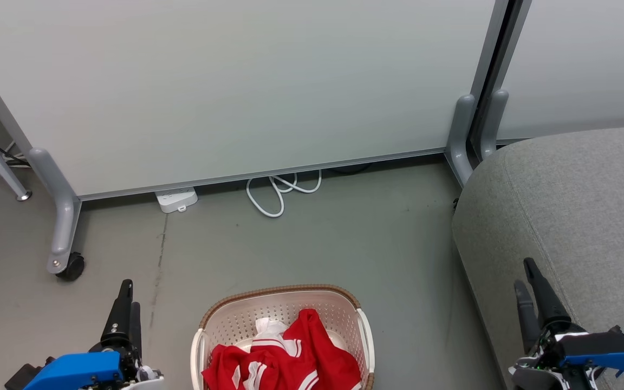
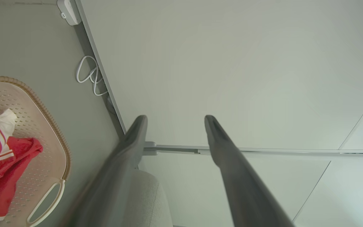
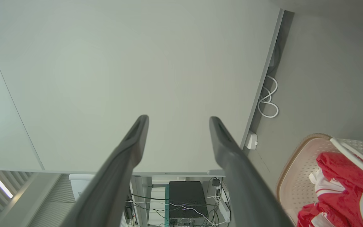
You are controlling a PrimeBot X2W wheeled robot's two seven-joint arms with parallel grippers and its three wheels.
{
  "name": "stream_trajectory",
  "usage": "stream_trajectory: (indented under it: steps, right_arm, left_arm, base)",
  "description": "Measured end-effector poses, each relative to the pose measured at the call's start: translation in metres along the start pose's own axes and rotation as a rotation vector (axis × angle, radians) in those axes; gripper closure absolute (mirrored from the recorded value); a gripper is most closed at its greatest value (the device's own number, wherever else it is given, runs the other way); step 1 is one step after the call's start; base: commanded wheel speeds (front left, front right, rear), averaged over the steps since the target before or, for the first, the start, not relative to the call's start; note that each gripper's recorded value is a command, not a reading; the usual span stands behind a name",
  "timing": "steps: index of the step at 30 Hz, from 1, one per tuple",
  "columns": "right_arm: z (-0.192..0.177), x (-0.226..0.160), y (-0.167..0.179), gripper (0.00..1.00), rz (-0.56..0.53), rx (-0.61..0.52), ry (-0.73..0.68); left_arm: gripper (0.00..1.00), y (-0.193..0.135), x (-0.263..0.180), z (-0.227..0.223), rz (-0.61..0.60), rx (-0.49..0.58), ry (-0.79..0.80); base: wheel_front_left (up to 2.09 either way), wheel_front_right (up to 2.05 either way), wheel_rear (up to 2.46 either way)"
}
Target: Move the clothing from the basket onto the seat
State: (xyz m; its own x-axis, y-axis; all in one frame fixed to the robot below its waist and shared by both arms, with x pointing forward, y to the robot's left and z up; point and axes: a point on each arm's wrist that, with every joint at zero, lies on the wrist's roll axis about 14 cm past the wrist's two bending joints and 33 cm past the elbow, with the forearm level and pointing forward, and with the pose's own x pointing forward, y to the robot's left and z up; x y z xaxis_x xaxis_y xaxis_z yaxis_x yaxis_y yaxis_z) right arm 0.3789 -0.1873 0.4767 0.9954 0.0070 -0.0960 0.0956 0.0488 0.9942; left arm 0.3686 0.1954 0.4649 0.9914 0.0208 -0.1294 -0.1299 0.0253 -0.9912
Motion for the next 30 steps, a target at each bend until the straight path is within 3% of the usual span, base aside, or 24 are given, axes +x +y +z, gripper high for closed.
stream_trajectory:
  steps: [30]
  right_arm:
    - [-0.011,0.005,-0.003,0.0,-0.006,-0.545,0.013]
  left_arm:
    - [0.0,-0.008,0.002,-0.021,-0.017,0.607,0.023]
  base:
    - [0.0,0.0,0.0]
